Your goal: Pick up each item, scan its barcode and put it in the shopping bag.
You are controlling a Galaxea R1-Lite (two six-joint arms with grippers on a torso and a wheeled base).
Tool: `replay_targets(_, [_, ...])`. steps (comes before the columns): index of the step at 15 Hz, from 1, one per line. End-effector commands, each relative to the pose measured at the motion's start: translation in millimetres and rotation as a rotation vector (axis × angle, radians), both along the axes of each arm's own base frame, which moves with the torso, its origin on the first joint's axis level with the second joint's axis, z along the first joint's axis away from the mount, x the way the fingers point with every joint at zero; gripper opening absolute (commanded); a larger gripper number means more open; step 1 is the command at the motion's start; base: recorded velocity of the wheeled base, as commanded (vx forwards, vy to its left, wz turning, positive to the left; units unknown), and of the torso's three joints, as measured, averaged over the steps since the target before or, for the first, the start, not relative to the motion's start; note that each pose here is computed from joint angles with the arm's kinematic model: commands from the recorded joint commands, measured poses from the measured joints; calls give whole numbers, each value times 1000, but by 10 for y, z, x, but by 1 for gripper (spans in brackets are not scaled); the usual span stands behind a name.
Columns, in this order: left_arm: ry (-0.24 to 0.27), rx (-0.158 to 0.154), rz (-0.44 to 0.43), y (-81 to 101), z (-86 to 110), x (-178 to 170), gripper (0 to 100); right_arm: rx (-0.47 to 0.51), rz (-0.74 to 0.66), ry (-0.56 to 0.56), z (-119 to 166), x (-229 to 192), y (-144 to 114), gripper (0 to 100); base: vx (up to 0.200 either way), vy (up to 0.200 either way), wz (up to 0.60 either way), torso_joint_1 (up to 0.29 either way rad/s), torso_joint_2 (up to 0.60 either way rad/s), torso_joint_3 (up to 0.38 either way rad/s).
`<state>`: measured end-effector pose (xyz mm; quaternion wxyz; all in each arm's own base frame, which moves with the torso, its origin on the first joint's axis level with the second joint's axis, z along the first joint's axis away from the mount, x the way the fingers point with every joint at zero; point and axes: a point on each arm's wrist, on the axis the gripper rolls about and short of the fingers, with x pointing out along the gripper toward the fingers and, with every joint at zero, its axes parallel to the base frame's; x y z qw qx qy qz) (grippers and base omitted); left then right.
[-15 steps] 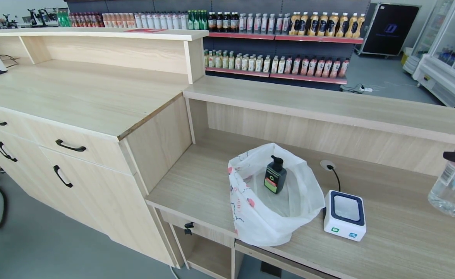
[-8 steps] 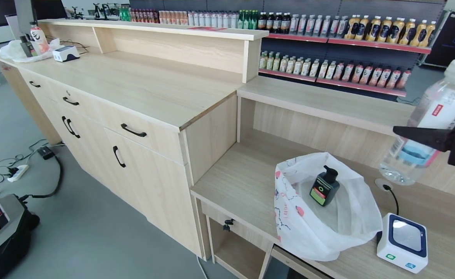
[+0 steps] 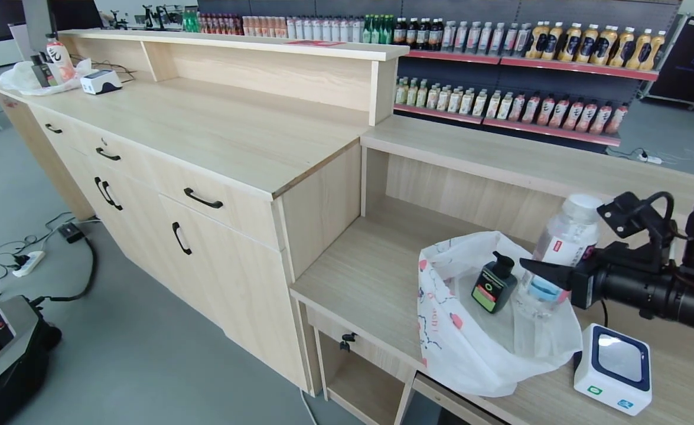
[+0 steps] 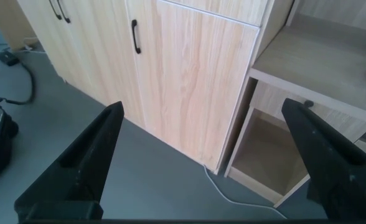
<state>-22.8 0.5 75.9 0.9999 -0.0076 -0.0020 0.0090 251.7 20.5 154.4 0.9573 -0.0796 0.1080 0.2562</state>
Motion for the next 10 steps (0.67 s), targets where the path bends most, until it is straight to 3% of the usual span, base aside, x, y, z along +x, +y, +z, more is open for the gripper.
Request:
replay_targets(1, [-1, 0, 0, 0, 0, 0, 100, 2, 28, 88, -244, 93, 19, 0, 0, 0, 0, 0, 0, 0])
replay_targets(10, [-1, 0, 0, 0, 0, 0, 100, -29, 78, 73, -705, 339, 41, 0, 0, 0, 0, 0, 0, 0])
